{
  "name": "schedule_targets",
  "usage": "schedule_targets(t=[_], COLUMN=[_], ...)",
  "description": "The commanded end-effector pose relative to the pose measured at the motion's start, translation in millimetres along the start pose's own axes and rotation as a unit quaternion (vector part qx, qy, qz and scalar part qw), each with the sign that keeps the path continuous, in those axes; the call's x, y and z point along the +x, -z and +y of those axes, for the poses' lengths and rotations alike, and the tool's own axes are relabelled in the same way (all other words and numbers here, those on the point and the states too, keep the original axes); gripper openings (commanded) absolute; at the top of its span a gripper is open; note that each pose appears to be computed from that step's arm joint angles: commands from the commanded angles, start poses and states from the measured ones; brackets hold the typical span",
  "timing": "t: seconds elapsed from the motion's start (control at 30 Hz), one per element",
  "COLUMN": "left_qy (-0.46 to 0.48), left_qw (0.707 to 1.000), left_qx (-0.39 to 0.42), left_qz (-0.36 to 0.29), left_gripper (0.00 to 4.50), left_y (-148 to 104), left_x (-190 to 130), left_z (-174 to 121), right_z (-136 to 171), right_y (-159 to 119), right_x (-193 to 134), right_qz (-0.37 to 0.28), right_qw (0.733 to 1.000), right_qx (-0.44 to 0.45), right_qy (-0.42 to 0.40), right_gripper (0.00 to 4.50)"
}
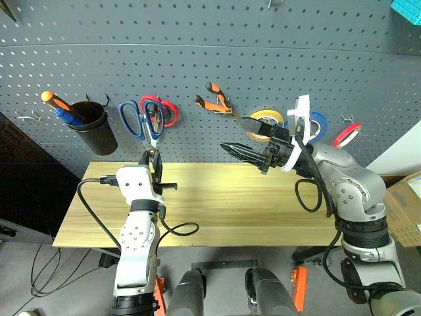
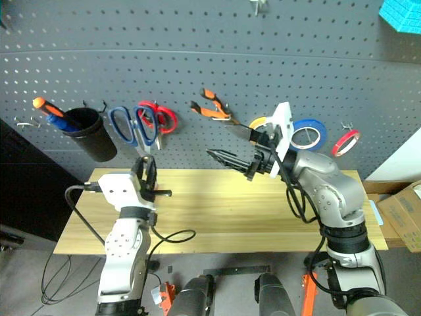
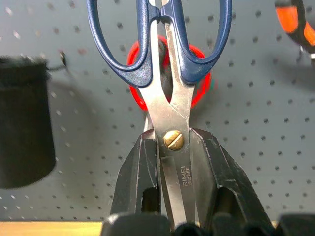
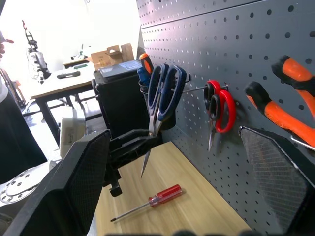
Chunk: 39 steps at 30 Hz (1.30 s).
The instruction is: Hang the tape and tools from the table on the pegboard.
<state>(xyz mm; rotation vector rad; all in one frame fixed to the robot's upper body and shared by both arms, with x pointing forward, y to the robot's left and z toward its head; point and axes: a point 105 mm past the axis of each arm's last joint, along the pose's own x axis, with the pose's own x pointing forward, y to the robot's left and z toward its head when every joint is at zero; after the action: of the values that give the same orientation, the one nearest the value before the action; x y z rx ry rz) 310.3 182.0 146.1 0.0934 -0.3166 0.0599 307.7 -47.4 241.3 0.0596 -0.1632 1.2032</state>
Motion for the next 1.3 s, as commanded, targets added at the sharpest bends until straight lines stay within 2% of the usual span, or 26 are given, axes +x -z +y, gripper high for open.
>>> schedule_targets(t=[0.03,0.4,1.03,1.3], left_qy=[0.011,0.020,0.032,0.040], left_qw=[1.000,1.000,0.999,0.999], left_qx=[-0.001,-0.001,0.023,0.012], left_qz=[-0.020,0.005,0.024,0.019], left_gripper=[0.52,0.52,0.52,3.22], left_y=[-12,-4,7,5], left_x=[4,10,31,29], left_z=[-2,-9,-4,-6], right_z=[7,7,6,5], right_y=[-12,-11,-13,-12], right_x=[1,-1,0,-1], right_qz=[-0.015,-0.015,-0.017,-0.014], right_qw=[1.000,1.000,1.000,1.000], right_qx=[-0.026,-0.023,-0.021,-0.020], right_qy=[-0.007,-0.003,0.000,0.002], right_gripper=[4.50,4.50,4.50,4.50])
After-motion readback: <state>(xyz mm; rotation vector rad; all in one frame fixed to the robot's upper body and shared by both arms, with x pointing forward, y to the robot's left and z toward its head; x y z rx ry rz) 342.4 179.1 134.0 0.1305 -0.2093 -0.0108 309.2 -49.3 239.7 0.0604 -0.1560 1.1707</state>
